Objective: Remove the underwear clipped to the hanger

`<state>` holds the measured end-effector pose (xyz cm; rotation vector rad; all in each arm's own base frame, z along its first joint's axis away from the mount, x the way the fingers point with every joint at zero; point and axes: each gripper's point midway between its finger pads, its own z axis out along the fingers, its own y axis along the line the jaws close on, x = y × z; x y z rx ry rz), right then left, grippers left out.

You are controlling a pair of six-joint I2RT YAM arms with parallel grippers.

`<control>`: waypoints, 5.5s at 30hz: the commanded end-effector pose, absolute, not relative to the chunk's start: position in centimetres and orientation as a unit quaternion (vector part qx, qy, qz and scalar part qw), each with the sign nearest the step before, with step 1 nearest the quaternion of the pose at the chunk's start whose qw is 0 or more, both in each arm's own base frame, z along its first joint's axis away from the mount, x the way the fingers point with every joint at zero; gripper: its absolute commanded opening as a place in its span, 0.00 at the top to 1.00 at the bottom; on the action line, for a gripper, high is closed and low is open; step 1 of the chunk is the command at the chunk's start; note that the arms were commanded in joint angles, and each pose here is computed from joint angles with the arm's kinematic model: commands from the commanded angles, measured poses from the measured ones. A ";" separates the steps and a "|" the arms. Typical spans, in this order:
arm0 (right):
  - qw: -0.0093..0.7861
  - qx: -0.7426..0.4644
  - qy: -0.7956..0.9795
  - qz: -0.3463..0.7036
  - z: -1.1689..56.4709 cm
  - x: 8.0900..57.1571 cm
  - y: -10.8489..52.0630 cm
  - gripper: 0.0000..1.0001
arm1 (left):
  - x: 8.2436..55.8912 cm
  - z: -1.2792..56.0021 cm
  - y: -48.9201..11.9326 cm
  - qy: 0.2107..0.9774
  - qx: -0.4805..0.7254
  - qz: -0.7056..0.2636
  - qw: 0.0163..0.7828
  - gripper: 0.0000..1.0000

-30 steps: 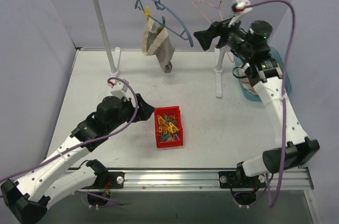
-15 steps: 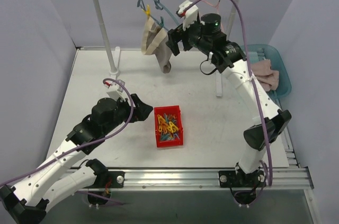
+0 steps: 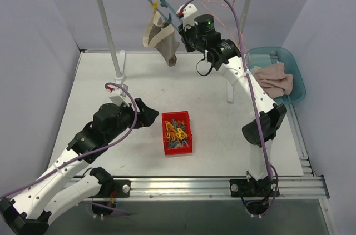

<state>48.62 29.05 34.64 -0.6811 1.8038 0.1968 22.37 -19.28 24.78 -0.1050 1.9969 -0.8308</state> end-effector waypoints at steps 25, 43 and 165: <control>0.698 -0.221 0.650 0.204 46.0 42.0 27.0 1.00 | 23.0 26.0 -18.8 0.807 -0.051 -0.334 0.484 0.06; 0.712 -0.133 0.675 0.140 40.0 32.1 16.7 1.00 | 25.7 28.3 -20.3 0.797 -0.053 -0.338 0.498 0.07; 0.598 -0.015 0.784 0.166 18.7 27.4 23.6 1.00 | 38.5 24.6 -23.1 0.727 -0.309 -0.410 0.456 0.97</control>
